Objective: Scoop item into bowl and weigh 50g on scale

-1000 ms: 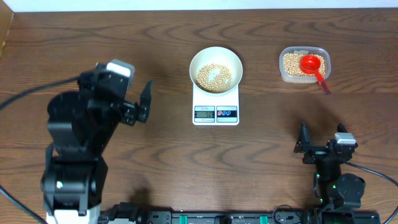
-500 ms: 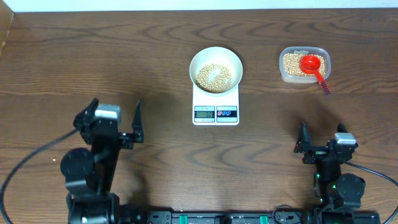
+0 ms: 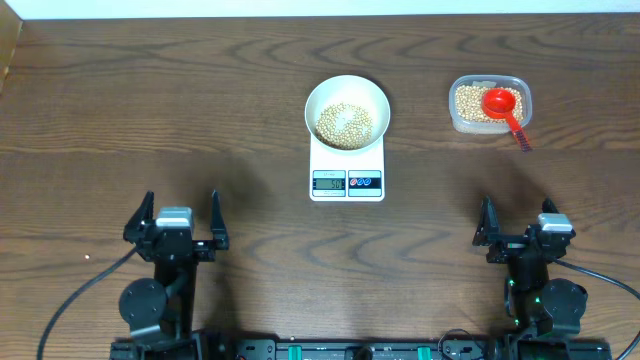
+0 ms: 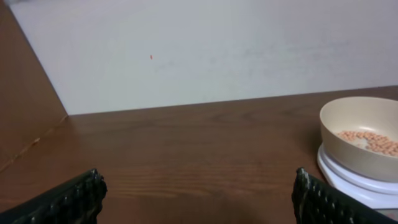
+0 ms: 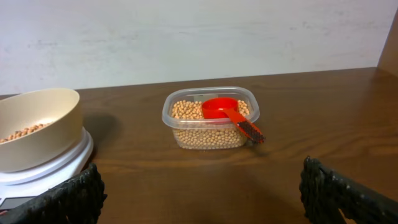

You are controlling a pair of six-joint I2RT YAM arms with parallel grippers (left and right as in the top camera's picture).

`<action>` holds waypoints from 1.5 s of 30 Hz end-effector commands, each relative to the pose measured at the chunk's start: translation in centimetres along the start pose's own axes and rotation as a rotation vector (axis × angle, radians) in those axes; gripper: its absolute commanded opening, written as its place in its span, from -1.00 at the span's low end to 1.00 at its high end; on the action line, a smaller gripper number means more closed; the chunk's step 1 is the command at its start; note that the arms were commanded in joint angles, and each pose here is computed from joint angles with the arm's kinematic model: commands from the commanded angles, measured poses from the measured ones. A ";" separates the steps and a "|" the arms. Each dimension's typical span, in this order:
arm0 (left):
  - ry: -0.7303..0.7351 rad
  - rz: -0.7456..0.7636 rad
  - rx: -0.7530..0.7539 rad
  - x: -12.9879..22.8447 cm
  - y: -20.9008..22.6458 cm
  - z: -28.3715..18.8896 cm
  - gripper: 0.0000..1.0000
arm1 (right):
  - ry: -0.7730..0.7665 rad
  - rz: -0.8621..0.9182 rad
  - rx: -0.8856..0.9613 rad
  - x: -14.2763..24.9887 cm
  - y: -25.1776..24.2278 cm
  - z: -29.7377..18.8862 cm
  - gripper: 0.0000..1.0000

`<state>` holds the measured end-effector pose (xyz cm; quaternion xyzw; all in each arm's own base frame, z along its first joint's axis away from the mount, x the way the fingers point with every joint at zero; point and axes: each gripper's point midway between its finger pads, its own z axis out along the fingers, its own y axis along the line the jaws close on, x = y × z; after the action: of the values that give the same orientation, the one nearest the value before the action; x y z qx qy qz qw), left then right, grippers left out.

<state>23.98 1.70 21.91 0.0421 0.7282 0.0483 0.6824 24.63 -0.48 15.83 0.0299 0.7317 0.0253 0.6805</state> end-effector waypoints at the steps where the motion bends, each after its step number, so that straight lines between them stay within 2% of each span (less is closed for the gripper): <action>1: -0.039 0.000 -0.019 0.3 0.2 -0.4 0.96 | -0.002 -0.009 0.003 0.1 0.0 0.0 0.98; 19: -0.003 0.001 -0.055 3.7 0.5 0.0 0.96 | -0.002 -0.009 0.003 0.1 0.0 0.0 0.99; 45: -0.021 0.013 -0.107 5.3 0.9 0.8 0.96 | -0.002 -0.009 0.003 0.1 0.0 0.0 0.99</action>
<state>24.50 2.91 16.72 0.0196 0.7184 0.0777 0.6909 24.63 -0.48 15.82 0.0299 0.7318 0.0253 0.6804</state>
